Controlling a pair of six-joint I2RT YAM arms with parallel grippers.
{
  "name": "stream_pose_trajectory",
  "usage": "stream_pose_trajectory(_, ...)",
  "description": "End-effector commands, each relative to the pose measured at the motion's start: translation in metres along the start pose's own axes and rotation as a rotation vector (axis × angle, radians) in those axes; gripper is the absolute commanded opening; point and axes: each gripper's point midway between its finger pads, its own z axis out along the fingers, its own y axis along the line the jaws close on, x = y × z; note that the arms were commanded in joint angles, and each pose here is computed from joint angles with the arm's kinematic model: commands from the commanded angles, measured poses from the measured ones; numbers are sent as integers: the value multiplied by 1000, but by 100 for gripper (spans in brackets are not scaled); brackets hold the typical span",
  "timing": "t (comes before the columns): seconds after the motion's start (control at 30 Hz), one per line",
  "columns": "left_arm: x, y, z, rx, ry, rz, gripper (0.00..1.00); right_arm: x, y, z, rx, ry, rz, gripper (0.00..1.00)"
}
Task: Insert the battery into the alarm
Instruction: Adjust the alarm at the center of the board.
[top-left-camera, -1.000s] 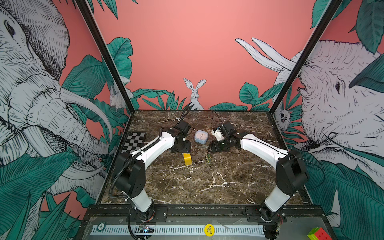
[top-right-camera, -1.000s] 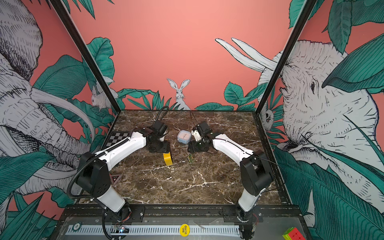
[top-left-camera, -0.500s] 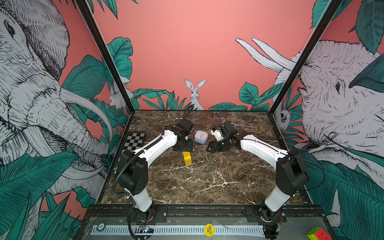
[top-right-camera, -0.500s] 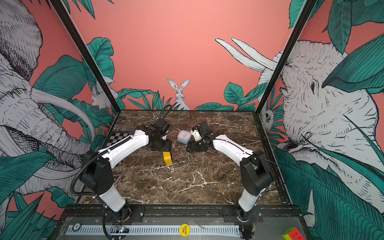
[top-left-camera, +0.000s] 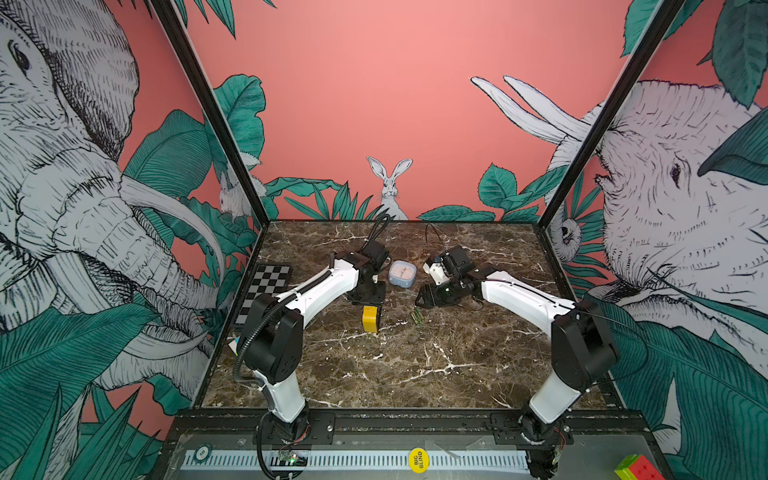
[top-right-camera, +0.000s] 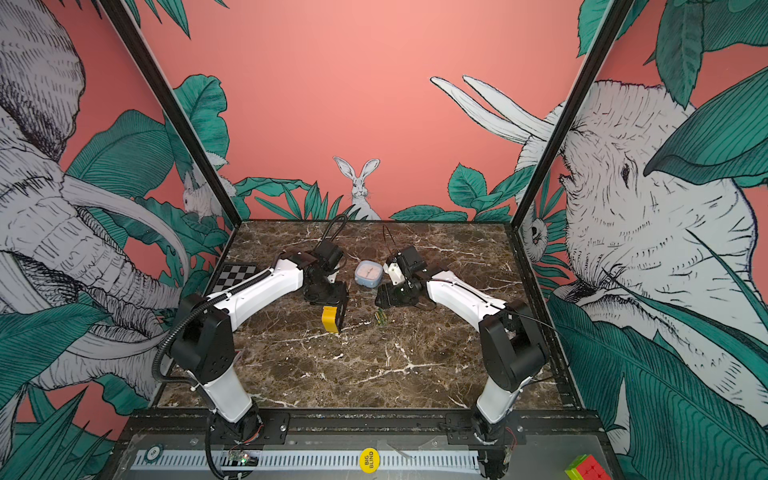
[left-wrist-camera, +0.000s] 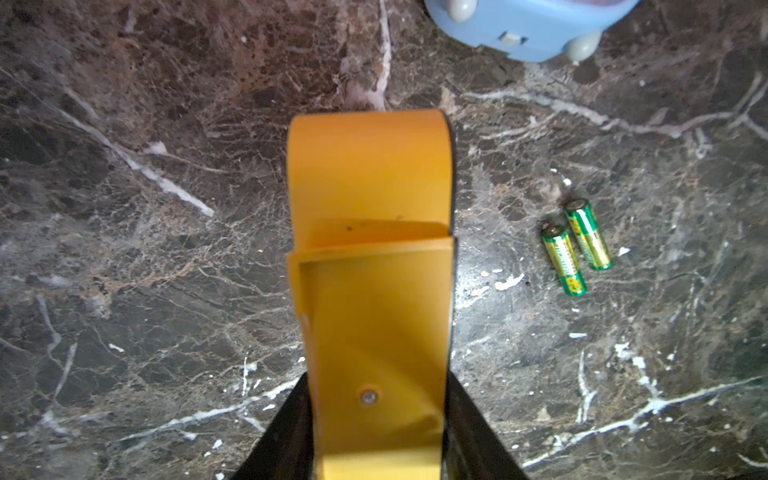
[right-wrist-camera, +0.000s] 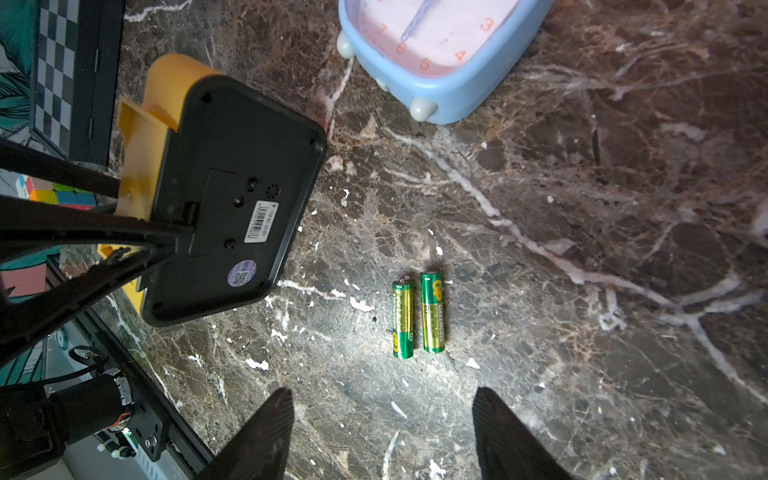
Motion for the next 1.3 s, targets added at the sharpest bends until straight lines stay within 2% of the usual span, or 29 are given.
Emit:
stream_pose_trajectory(0.0,1,-9,-13,60,-33,14,40,-3,4,-6,-21,-19,0,67)
stream_pose_trajectory(0.17,-5,-16,-18,156,-69,-1,37,-4,3,-9,-11,-22,-1,67)
stream_pose_trajectory(0.4,-21,-29,-26,396,-164,-72,34,-5,3,-10,-9,-10,-6,67)
stream_pose_trajectory(0.6,-26,-29,-17,583,-211,-171,34,-4,3,-5,-17,11,0,66)
stream_pose_trajectory(0.8,-15,-27,-1,617,-193,-173,34,-2,4,0,-25,31,11,65)
stream_pose_trajectory(1.03,2,-12,17,568,-169,-192,38,-2,7,8,-26,51,-7,64)
stream_pose_trajectory(1.27,21,3,31,532,-142,-219,55,2,18,20,-10,64,-154,67)
